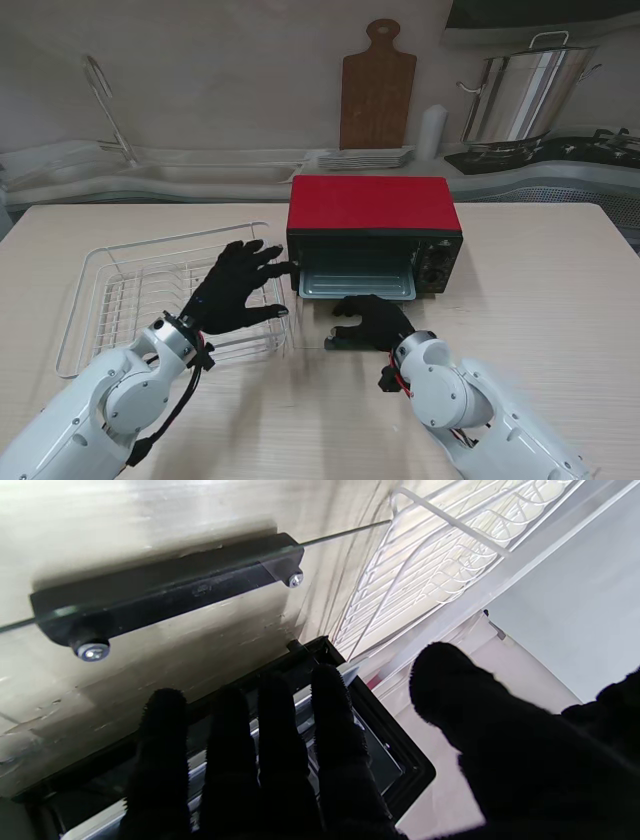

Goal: Slide the trays into the oven

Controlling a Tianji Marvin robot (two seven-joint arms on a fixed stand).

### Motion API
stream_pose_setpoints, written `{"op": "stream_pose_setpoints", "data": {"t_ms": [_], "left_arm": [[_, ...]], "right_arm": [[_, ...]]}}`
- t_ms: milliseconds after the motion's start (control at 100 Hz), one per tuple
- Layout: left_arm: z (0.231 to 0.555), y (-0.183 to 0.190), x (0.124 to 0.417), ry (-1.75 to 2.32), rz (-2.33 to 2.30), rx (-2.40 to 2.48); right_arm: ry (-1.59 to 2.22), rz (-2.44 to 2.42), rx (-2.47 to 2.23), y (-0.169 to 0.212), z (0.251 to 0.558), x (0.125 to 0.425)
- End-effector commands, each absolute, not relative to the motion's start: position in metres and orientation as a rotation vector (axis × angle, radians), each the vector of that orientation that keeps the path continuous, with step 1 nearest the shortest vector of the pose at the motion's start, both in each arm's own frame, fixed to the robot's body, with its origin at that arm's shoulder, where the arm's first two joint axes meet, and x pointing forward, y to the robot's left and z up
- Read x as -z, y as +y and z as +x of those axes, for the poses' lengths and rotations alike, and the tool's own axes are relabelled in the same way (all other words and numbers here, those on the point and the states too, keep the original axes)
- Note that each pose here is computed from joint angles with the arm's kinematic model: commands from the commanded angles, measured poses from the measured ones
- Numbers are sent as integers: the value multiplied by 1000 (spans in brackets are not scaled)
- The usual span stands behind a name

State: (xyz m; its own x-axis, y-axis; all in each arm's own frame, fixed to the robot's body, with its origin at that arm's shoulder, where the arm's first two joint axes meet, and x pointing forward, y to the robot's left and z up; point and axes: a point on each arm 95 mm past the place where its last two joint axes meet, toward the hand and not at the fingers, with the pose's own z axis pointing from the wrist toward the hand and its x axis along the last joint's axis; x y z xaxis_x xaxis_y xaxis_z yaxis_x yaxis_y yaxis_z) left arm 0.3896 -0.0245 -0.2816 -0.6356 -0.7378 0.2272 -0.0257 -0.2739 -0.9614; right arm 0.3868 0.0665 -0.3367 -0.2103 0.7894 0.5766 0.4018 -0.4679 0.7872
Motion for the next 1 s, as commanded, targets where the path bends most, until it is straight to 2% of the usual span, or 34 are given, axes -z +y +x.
{"op": "stream_pose_setpoints", "data": {"t_ms": [0, 990], "left_arm": [[387, -27, 283, 1507, -957, 1960], [386, -23, 285, 1495, -960, 1948]], "right_arm": [[1421, 1753, -1717, 74, 386, 341], [1262, 1670, -1667, 96, 429, 350]]}}
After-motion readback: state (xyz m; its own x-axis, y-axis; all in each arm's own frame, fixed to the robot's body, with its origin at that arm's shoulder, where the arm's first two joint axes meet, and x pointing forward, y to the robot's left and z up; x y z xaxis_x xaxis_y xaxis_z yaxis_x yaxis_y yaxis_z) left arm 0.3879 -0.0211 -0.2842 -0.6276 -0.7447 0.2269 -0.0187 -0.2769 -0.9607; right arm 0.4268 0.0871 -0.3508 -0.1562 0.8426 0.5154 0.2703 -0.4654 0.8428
